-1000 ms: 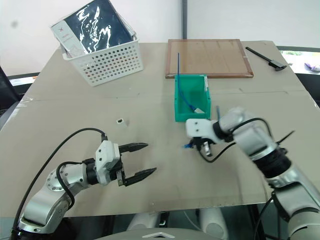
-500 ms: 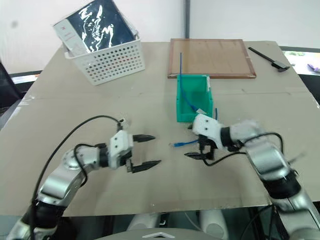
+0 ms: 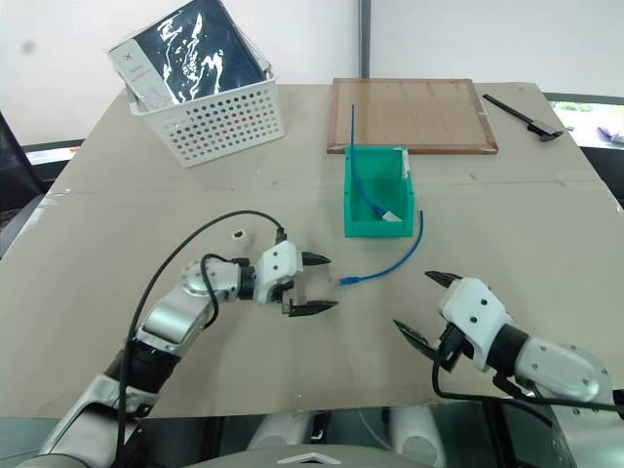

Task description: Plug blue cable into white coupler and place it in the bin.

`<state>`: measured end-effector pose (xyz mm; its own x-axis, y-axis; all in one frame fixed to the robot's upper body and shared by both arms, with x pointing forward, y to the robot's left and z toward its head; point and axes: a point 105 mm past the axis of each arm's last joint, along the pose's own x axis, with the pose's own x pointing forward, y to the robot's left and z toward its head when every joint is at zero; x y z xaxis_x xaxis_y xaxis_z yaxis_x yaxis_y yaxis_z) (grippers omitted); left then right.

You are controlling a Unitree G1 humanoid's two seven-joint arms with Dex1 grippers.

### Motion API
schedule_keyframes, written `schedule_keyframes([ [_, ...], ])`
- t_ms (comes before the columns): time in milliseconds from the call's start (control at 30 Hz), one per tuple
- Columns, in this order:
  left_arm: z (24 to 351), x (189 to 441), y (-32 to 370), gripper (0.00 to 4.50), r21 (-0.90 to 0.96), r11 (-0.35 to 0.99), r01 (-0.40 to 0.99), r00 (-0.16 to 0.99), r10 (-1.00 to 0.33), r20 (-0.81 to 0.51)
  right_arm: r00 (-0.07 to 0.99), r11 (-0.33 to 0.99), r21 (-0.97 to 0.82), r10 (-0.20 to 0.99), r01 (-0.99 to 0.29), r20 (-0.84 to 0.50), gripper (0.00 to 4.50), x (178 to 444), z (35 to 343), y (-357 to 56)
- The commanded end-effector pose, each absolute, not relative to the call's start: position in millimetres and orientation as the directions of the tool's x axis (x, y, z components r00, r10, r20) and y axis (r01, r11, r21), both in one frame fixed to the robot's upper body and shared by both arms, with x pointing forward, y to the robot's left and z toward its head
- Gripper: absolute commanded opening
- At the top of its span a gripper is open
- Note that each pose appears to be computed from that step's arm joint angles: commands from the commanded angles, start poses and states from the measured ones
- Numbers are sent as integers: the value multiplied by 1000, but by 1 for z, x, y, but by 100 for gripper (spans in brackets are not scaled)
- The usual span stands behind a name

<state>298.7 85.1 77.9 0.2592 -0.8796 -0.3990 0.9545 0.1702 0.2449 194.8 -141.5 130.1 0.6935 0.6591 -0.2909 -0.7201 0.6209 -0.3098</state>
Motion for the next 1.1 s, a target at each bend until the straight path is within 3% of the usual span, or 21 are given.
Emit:
schedule_keyframes([
  [33,77,303,82,450,275,135,952,245,-876,-415,715,622,-360,649,-695,-259,448,185,141,-142],
  [67,75,303,82,400,275,122,954,234,-875,-425,715,621,-361,644,-696,-271,450,182,139,-144],
  [100,73,302,80,400,268,109,957,219,-878,-425,721,628,-357,634,-691,-280,450,179,138,-148],
  [167,72,302,78,338,265,92,960,202,-881,-427,729,637,-356,621,-684,-290,450,176,136,-152],
  [400,75,300,74,1,266,60,962,170,-895,-412,741,673,-312,613,-671,-272,450,177,128,-152],
  [500,82,298,71,1,281,44,959,155,-910,-385,754,719,-232,610,-656,-243,450,181,123,-146],
  [633,131,290,53,1,277,53,959,101,-982,-160,820,831,45,555,-554,-143,450,194,121,-138],
  [700,150,286,45,1,309,39,950,74,-992,-101,821,821,197,561,-536,-106,450,195,123,-130],
  [800,169,282,39,1,353,34,935,55,-997,-50,826,810,271,558,-520,-80,450,197,129,-125],
  [933,183,284,34,0,455,57,889,67,-998,-5,837,767,380,545,-517,40,321,205,152,-118],
  [1100,185,289,35,0,538,87,838,96,-995,12,825,698,462,543,-547,156,321,217,179,-107],
])
